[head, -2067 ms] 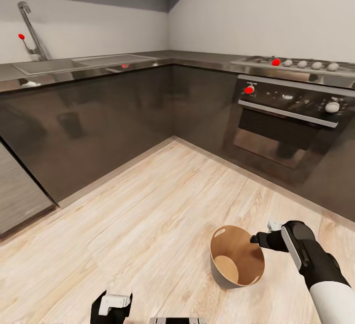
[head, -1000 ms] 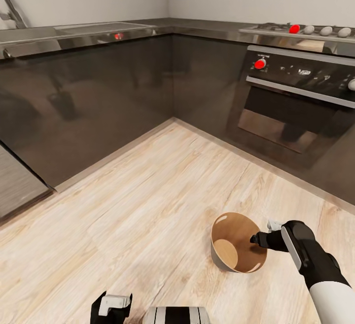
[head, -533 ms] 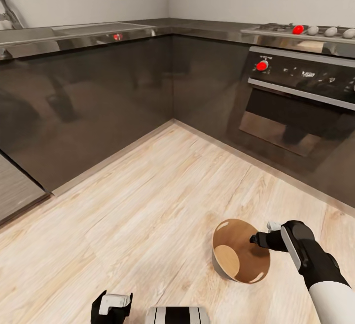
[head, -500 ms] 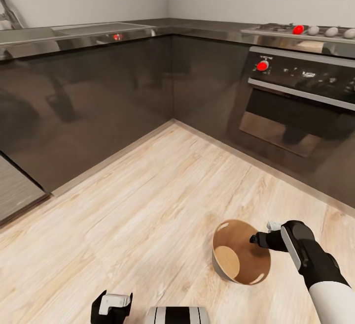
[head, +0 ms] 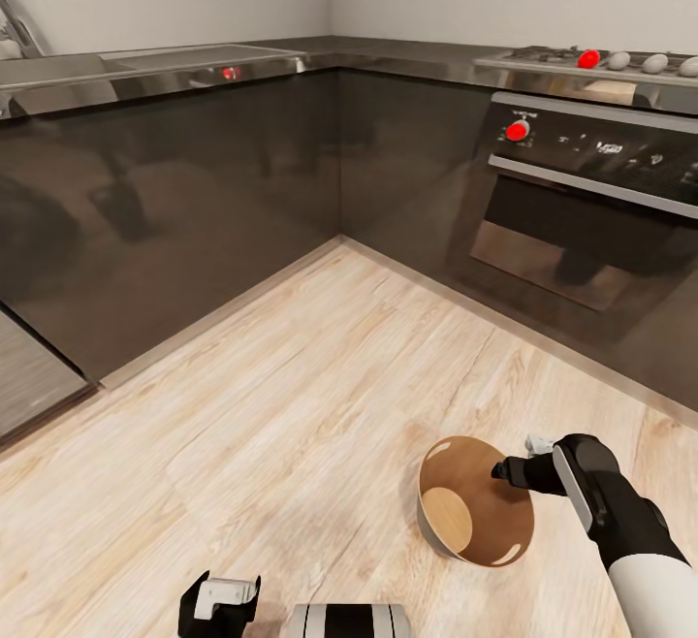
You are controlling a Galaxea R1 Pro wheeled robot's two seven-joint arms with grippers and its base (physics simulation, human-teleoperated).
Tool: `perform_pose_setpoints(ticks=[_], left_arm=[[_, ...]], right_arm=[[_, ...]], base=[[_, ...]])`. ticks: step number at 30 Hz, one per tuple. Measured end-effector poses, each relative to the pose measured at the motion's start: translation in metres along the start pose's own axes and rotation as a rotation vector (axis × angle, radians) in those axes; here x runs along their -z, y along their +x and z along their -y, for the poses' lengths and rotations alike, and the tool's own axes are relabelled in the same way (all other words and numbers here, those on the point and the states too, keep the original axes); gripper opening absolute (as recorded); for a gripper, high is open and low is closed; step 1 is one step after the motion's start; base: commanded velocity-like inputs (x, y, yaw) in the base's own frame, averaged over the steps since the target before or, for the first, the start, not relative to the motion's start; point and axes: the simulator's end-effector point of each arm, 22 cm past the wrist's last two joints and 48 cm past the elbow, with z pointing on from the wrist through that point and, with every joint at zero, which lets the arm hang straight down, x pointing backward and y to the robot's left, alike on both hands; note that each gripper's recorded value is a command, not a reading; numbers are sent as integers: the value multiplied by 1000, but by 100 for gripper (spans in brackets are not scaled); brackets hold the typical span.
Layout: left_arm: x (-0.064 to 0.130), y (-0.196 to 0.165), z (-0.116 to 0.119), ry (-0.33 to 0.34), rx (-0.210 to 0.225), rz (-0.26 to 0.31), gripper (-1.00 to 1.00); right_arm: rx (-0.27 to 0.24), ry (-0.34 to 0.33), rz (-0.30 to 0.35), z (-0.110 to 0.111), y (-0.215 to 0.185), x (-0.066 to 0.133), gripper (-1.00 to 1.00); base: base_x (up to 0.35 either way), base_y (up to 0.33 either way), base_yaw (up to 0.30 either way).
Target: Put the three can of soda from the living room inside the tash can in the kitchen.
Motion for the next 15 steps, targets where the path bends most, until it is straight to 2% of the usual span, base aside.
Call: perform_pose_setpoints(ticks=[15], left_arm=[[0, 0, 0, 0, 1, 1, 100]], right_arm=[[1, 1, -1, 0, 1, 0, 100]], base=[[0, 0, 0]])
